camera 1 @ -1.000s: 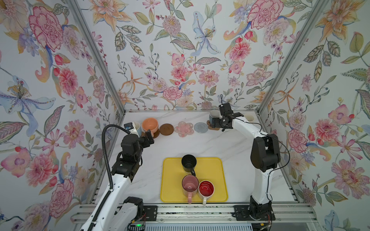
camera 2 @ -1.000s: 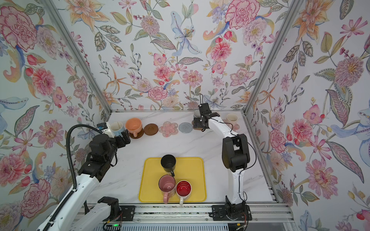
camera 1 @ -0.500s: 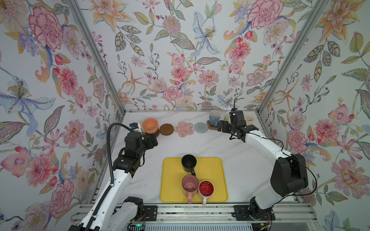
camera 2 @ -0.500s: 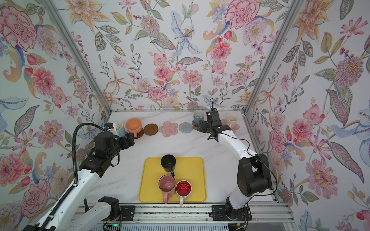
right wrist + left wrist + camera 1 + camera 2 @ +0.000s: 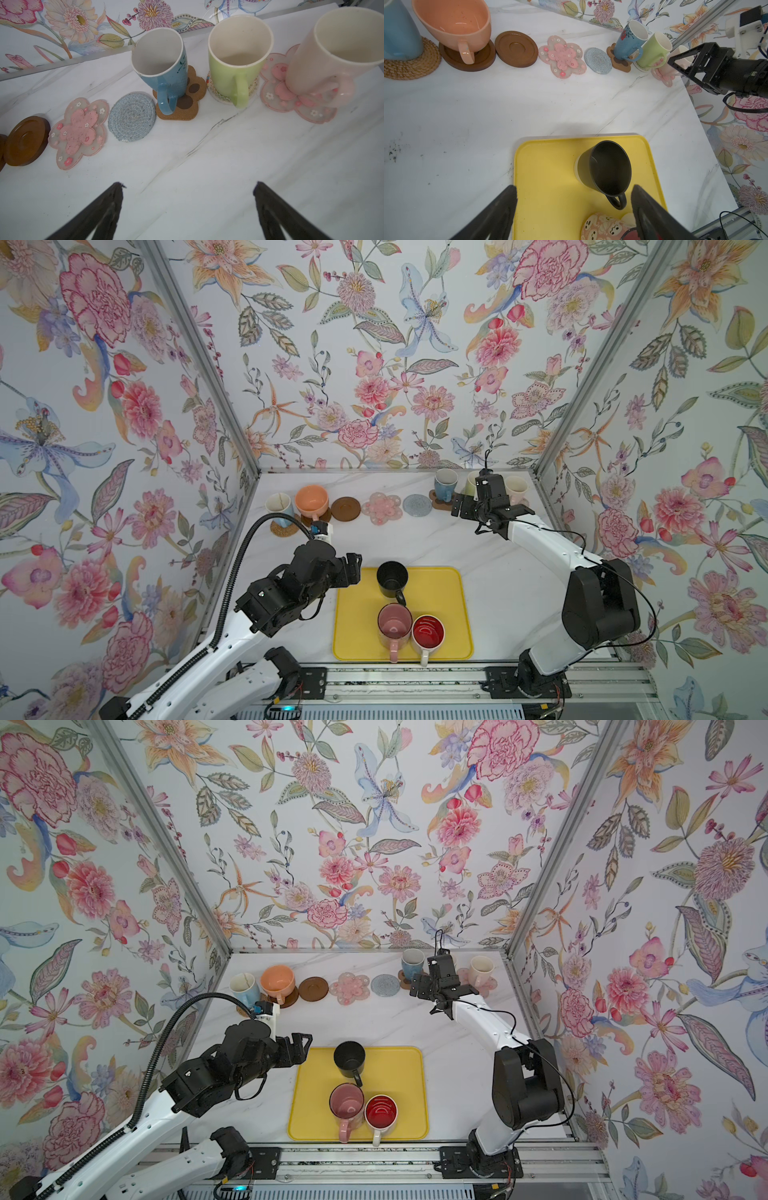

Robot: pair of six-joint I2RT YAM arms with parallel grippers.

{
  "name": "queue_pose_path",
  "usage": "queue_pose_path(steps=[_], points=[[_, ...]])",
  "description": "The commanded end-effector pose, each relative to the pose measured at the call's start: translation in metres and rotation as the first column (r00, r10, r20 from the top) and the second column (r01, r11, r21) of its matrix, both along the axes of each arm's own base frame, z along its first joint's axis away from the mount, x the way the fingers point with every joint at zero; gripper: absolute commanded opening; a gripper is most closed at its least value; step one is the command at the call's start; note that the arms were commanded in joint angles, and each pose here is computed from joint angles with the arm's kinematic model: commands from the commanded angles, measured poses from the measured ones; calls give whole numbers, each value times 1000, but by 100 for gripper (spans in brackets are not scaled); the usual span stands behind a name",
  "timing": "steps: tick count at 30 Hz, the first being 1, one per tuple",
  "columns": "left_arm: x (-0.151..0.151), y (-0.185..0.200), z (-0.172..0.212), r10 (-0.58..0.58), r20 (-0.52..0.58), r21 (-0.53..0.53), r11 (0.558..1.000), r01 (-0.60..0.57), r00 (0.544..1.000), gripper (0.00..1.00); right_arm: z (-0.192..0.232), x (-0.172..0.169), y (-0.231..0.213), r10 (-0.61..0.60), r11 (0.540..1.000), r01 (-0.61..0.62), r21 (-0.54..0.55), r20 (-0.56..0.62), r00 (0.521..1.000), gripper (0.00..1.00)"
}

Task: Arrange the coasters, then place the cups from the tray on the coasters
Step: 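Swing the left gripper over the pink mug on the yellow tray, then close the left gripper on the pink mug's rim and lift it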

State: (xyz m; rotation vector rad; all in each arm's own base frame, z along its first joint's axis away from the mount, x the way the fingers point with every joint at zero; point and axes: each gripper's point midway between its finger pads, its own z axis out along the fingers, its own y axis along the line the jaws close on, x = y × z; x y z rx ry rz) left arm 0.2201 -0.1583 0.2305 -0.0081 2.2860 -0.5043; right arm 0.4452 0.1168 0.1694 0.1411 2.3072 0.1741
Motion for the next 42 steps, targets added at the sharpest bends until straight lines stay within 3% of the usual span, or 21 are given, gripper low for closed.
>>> queue_pose_path(steps=[1,12,21,30,42], points=[[-17,-3,-4,3,-56,14,1000,-2,998,86,16,-3,-5,-25,1000,25,16,46,999,99],[-88,-44,-16,-169,-170,1,985,172,971,83,18,-20,-15,-51,999,51,1,52,997,99],[-159,-81,-54,-294,-319,47,945,325,901,82,13,-33,-18,-51,999,51,1,51,997,99],[-179,-94,-75,-315,-379,75,927,368,870,77,11,-39,-18,-37,999,36,14,53,998,99],[-177,-109,-116,-259,-441,191,908,372,859,64,22,-45,-14,4,1000,-6,31,76,997,99]])
